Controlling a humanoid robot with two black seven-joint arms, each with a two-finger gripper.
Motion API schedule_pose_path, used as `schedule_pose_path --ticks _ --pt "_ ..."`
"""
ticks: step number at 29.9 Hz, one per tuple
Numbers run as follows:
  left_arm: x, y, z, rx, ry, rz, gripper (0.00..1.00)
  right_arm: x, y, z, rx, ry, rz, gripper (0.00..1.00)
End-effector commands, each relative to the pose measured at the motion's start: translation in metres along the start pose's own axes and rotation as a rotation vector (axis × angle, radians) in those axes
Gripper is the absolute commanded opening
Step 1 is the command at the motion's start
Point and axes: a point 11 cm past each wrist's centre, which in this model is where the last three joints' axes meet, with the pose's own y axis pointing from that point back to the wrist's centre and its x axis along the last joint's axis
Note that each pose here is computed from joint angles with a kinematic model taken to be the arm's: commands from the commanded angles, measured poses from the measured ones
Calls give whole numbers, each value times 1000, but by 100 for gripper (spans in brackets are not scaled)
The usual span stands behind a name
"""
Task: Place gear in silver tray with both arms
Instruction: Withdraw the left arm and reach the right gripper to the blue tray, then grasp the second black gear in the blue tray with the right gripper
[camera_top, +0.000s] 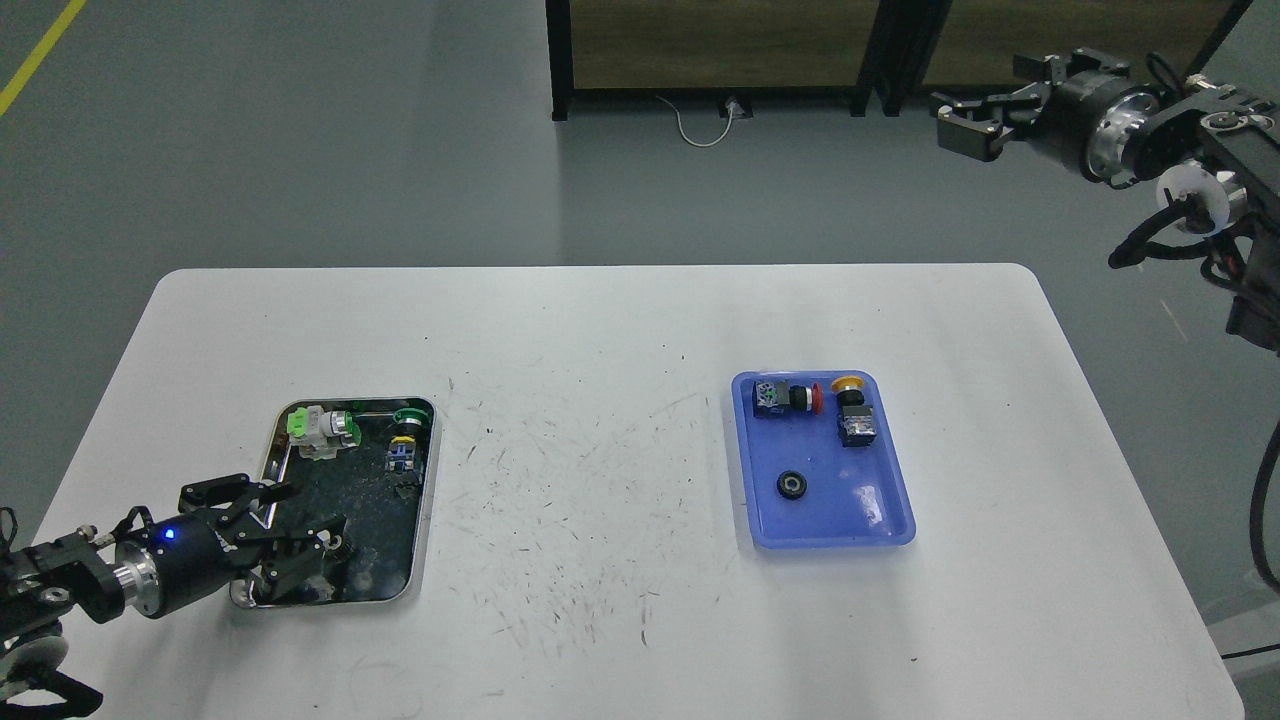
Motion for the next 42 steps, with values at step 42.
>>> schedule_pose_path --ticks 42 --pt "157 92 180 -328 46 395 94 -189 21 160 -507 338 -644 99"
